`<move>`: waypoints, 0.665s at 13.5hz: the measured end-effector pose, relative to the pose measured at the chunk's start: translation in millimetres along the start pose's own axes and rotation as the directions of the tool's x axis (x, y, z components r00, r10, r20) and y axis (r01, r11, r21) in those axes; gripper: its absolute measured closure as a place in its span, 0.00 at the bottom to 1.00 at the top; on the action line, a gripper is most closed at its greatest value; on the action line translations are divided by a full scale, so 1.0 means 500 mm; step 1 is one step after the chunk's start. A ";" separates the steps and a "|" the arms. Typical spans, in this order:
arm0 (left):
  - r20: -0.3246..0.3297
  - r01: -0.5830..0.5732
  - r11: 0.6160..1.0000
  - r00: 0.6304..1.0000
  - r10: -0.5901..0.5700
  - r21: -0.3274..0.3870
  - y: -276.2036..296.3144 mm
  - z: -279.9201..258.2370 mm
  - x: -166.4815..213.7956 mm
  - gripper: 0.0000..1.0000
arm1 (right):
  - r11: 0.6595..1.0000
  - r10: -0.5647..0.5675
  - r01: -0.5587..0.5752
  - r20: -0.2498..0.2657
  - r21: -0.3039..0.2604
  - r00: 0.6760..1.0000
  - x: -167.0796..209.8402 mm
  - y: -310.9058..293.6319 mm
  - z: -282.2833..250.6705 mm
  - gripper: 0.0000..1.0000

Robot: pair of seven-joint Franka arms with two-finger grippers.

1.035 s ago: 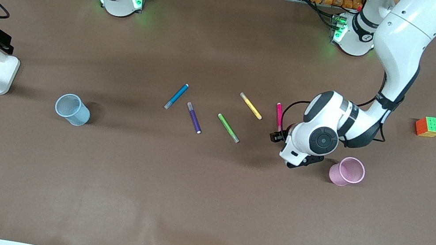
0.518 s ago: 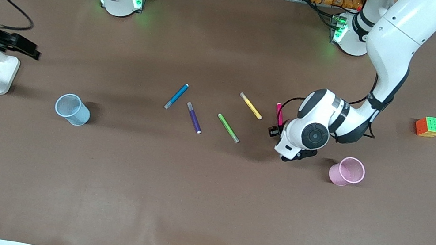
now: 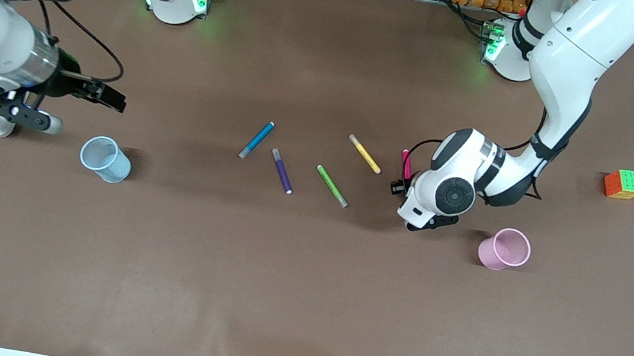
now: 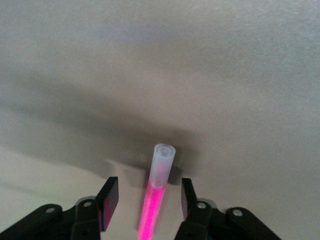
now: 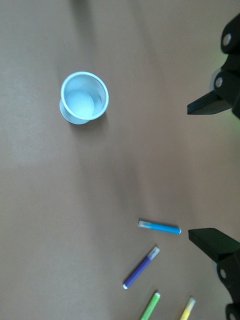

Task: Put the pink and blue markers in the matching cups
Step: 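Grasp the pink marker with the left gripper while the right gripper reaches out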

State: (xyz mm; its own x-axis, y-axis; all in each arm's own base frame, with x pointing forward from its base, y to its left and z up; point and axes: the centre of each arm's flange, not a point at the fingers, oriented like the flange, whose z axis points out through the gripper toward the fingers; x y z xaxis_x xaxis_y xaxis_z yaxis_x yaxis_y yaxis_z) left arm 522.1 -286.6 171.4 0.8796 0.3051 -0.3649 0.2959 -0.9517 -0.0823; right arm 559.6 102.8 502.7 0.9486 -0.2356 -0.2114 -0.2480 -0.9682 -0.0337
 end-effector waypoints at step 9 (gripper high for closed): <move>-0.013 -0.047 0.999 0.999 0.046 -0.020 0.005 0.007 0.007 0.83 | 0.988 0.157 -0.157 -0.061 0.011 0.986 -0.109 -0.216 0.225 0.00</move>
State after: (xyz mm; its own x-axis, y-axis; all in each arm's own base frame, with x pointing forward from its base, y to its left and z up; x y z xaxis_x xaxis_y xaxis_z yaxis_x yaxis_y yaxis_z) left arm 524.9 -288.0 166.8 0.8972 0.2610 -0.3562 0.2619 -0.9640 -0.0468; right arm 512.8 229.8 408.1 0.9081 -0.3893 -0.1544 -0.3955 -0.9184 -0.0107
